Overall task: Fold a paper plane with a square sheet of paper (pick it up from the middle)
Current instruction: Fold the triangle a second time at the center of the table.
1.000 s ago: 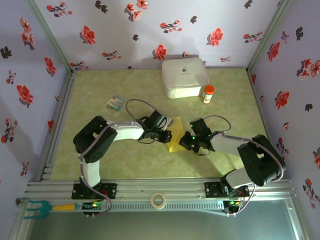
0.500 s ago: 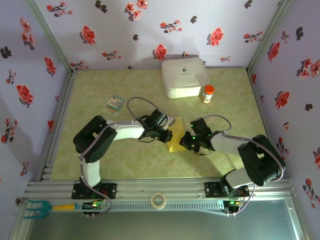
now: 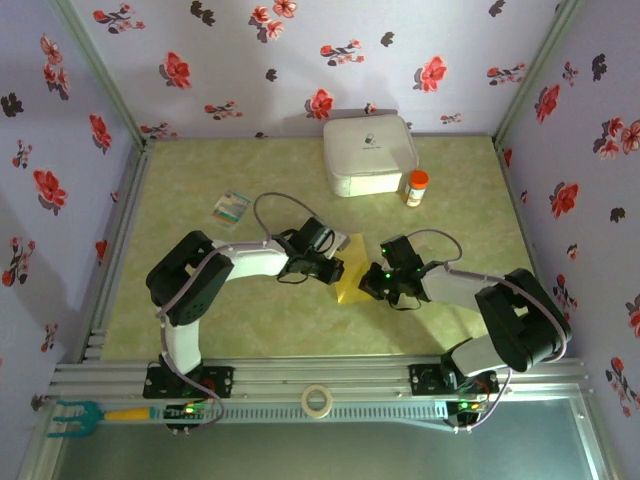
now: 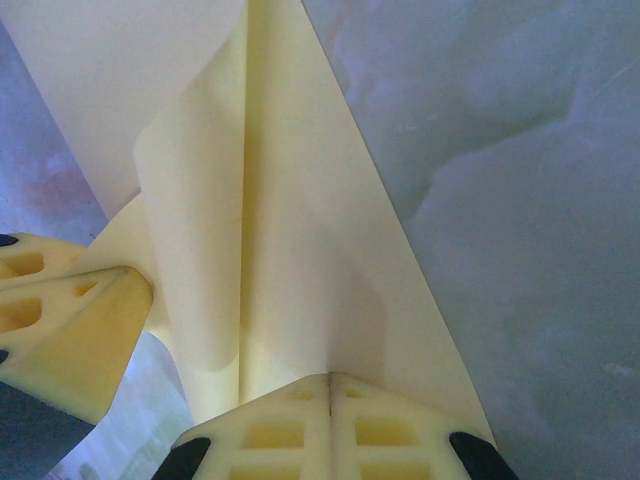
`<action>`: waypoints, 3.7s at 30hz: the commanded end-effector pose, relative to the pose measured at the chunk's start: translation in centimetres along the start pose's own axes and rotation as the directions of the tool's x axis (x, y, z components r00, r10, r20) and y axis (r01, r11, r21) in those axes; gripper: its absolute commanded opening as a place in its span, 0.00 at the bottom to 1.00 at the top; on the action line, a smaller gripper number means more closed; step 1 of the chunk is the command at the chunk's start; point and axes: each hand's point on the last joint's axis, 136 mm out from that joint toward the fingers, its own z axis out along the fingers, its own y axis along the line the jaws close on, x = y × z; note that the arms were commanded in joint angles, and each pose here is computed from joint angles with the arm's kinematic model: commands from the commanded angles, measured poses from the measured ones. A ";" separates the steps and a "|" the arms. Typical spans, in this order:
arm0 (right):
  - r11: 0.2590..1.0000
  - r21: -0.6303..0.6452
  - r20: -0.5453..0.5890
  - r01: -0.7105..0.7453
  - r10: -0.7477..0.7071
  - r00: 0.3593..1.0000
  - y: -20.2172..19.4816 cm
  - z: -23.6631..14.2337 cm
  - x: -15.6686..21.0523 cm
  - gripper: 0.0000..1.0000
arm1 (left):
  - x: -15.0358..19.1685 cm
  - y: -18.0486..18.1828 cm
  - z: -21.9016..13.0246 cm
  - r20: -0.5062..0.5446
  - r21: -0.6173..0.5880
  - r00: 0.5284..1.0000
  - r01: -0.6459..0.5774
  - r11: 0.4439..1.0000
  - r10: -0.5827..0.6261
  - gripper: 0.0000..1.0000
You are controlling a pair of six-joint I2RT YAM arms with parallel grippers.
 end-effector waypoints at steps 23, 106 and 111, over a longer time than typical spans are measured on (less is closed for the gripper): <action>0.992 0.120 -0.029 -0.032 0.036 0.999 -3.4 0.2 0.8 0.02 | -1.3 -0.7 -0.3 0.033 0.054 0.999 -0.017 0.998 0.016 0.05; 0.988 -0.075 0.071 -0.131 0.137 0.988 -0.1 1.3 -5.0 0.00 | 1.6 1.0 2.2 -0.109 0.025 0.993 0.043 0.999 -0.040 0.04; 0.980 -0.061 0.083 -0.189 0.194 0.978 -1.6 1.3 -5.3 0.00 | 2.0 1.1 2.3 -0.123 0.022 0.992 0.041 0.999 -0.038 0.04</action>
